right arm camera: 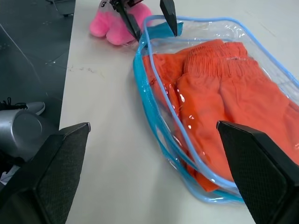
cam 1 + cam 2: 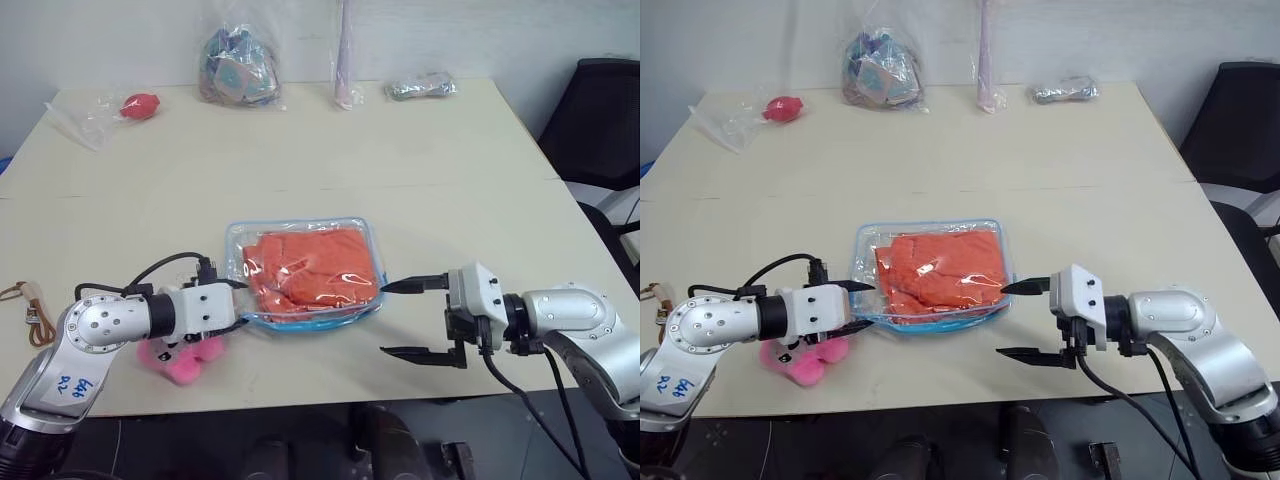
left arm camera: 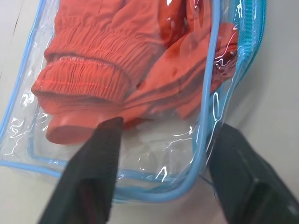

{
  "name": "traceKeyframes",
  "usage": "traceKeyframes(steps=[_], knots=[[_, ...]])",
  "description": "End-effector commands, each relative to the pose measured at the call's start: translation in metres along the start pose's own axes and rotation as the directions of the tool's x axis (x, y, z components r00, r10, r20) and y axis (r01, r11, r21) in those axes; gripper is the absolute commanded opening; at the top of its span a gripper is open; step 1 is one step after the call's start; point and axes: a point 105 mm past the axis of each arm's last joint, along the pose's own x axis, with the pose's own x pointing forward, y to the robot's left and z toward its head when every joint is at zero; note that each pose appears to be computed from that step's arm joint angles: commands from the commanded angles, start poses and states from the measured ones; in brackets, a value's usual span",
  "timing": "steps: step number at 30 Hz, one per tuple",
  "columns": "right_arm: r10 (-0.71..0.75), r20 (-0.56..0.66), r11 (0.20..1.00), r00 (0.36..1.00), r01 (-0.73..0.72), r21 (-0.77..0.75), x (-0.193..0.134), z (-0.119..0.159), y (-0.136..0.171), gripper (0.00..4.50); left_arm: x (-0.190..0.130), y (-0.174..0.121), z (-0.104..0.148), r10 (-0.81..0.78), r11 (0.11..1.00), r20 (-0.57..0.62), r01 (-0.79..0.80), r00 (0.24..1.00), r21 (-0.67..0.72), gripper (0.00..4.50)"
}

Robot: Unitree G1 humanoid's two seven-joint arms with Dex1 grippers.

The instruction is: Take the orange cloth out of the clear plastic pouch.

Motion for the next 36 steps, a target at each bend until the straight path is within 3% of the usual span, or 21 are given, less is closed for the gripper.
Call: traceKeyframes(steps=[1,5,12,15,20,36], knots=[[-0.005,0.016,0.999,1.000,0.006,-0.051,-0.002,0.007,-0.001,4.50,-0.005,0.007,0.010,0.020,0.999,0.039,-0.021,0.999,0.025,1.24],[-0.005,0.010,0.998,1.000,0.005,-0.056,-0.004,0.005,-0.002,4.50,-0.005,0.007,0.013,0.016,1.000,0.053,-0.017,0.998,0.015,0.03],[-0.002,0.005,0.998,1.000,0.002,-0.065,-0.005,0.001,-0.001,4.50,-0.005,0.002,0.015,-0.014,1.000,0.063,0.015,0.998,-0.021,0.03],[-0.004,0.004,0.998,1.000,0.004,-0.068,-0.005,0.001,-0.001,4.50,-0.005,-0.001,0.017,-0.024,0.999,0.077,0.027,0.997,-0.036,0.64],[-0.007,0.006,0.997,1.000,0.007,-0.071,-0.005,0.000,-0.002,4.50,-0.006,-0.004,0.020,-0.051,0.998,0.078,0.053,0.996,-0.022,2.20],[-0.019,0.008,0.997,1.000,0.020,-0.081,-0.002,0.006,-0.004,4.50,-0.015,-0.002,0.019,-0.025,0.999,0.083,0.027,0.996,-0.022,2.20]])
